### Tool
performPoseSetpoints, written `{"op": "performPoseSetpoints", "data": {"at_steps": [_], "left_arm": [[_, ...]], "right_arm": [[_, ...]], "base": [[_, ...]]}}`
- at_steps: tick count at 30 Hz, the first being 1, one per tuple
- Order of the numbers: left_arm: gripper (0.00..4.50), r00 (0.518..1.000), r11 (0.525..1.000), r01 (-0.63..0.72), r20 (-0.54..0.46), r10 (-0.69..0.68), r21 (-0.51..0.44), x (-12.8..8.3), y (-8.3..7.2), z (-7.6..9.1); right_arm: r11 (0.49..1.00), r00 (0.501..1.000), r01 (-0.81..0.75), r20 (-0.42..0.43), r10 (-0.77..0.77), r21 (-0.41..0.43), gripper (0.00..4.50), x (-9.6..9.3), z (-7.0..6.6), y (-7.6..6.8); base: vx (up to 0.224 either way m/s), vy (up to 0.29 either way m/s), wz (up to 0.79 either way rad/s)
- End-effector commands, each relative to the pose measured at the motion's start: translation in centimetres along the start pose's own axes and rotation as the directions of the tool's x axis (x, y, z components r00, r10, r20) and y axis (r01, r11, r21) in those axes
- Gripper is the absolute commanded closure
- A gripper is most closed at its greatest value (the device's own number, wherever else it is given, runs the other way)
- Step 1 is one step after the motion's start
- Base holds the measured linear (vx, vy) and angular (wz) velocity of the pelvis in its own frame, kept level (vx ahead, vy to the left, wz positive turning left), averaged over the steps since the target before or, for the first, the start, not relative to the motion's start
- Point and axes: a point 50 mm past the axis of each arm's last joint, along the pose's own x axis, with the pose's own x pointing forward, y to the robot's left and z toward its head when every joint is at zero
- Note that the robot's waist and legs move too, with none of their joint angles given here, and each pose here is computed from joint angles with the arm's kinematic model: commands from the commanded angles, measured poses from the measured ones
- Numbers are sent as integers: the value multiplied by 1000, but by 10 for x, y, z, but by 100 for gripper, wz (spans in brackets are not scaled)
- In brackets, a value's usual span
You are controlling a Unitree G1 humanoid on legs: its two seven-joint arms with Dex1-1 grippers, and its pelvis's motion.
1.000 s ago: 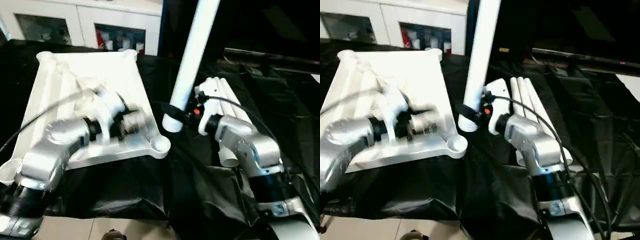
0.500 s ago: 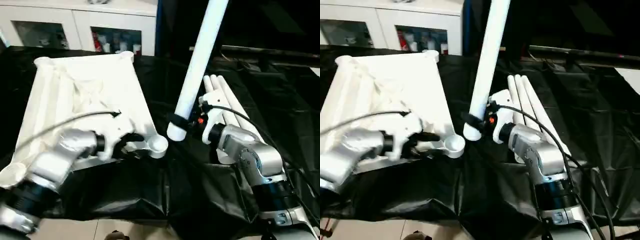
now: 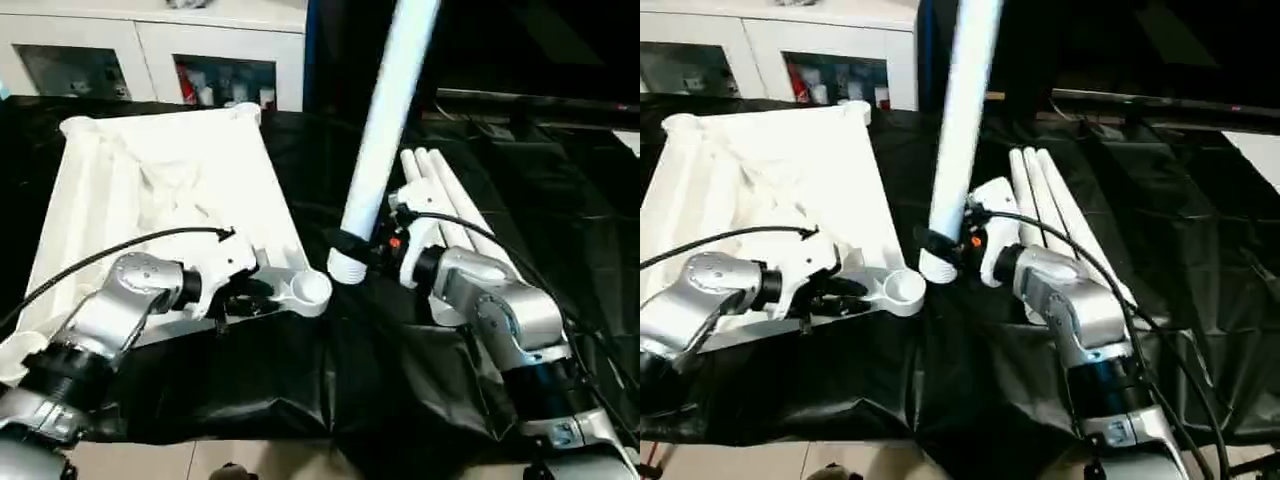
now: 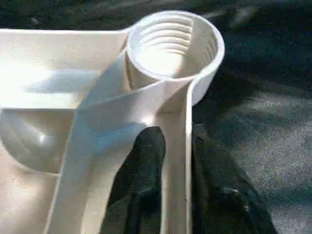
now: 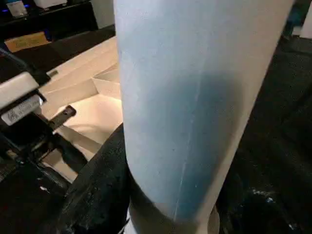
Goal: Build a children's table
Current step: Insert table leg to table base
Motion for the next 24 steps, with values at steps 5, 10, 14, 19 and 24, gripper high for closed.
{"op": "performPoseSetpoints", "data": {"at_steps": [5, 10, 14, 19, 24], "left_arm": [[405, 999, 1000, -3, -47, 4, 18, -6, 5, -5], [443, 1000, 1000, -1, -29, 2, 17, -11, 4, -6], [448, 1000, 1000, 3, 13, -3, 18, -15, 3, -2], [393, 998, 1000, 8, 57, -8, -2, -9, 0, 3], [358, 999, 1000, -12, 46, 12, -1, -7, 1, -1]], "right_arm": [[1000, 1000, -13, -9, 13, -23, 260, 2, 3, -2], [999, 1000, -26, -17, 25, -26, 260, 3, 3, -2], [999, 999, -36, -26, 36, -24, 260, 3, 2, -2], [999, 999, -43, -32, 42, -24, 260, 4, 0, -1], [999, 998, -47, -35, 46, -24, 260, 4, 1, -2]], "base": [[0, 0, 0], [0, 0, 0], [0, 0, 0], [0, 0, 0], [0, 0, 0]]}}
